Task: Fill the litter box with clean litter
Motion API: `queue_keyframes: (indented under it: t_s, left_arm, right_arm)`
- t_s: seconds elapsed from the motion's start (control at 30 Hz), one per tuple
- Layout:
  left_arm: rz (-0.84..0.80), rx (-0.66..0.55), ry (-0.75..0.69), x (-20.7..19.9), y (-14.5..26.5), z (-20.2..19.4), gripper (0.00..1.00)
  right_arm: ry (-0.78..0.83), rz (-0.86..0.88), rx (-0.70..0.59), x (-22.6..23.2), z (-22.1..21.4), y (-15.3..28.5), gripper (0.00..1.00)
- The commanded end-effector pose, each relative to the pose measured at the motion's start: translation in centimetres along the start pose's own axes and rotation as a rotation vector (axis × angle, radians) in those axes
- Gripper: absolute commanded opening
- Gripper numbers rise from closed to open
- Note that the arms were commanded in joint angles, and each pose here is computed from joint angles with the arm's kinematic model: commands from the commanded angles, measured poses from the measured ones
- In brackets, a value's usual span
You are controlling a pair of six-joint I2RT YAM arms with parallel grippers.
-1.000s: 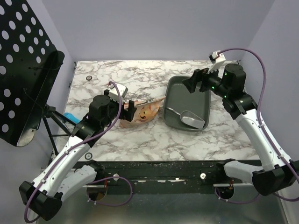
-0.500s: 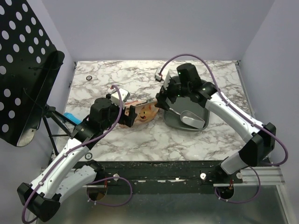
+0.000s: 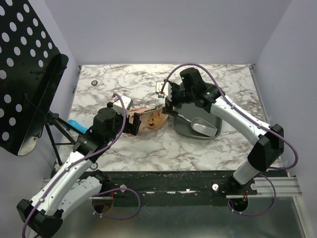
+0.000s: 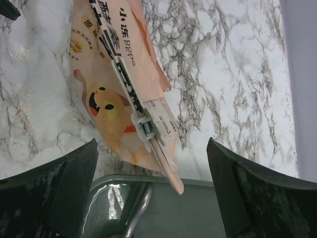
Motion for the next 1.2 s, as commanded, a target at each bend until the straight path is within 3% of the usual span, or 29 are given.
queue_keyframes:
  t_s: [0.0,0.57,1.0,1.1,1.17]
  left_arm:
    - [0.039,-0.034,0.016,0.5,0.4,0.3,0.99]
    - [0.041,-0.064,0.024,0.6,0.8,0.5,0.99]
    - [0.039,-0.056,0.025,0.5,0.6,0.4,0.99]
    - [0.04,-0.061,0.027,0.5,0.6,0.5,0.99]
    - [0.04,-0.061,0.027,0.5,0.6,0.5,0.99]
  right_arm:
    - [0.092,0.05,-0.048,-0.1,1.0,-1.6,0.98]
    - [0.054,0.145,0.04,0.5,-1.1,-4.7,0.91]
    - [0.024,0.155,0.122,0.9,-3.1,-5.2,0.73]
    - [0.02,0.15,0.138,0.8,-3.4,-5.3,0.61]
    - [0.022,0.143,0.139,0.6,-3.3,-5.4,0.43]
Point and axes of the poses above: each gripper's point midway between its finger pads, its own y axis back along the fingers, its own x axis along the line the jaws close on, z = x × y, the point moved 3 cm from there along y, back along the fingers, and after that the axes turned 3 degrees about y, right-handed, at the moved point
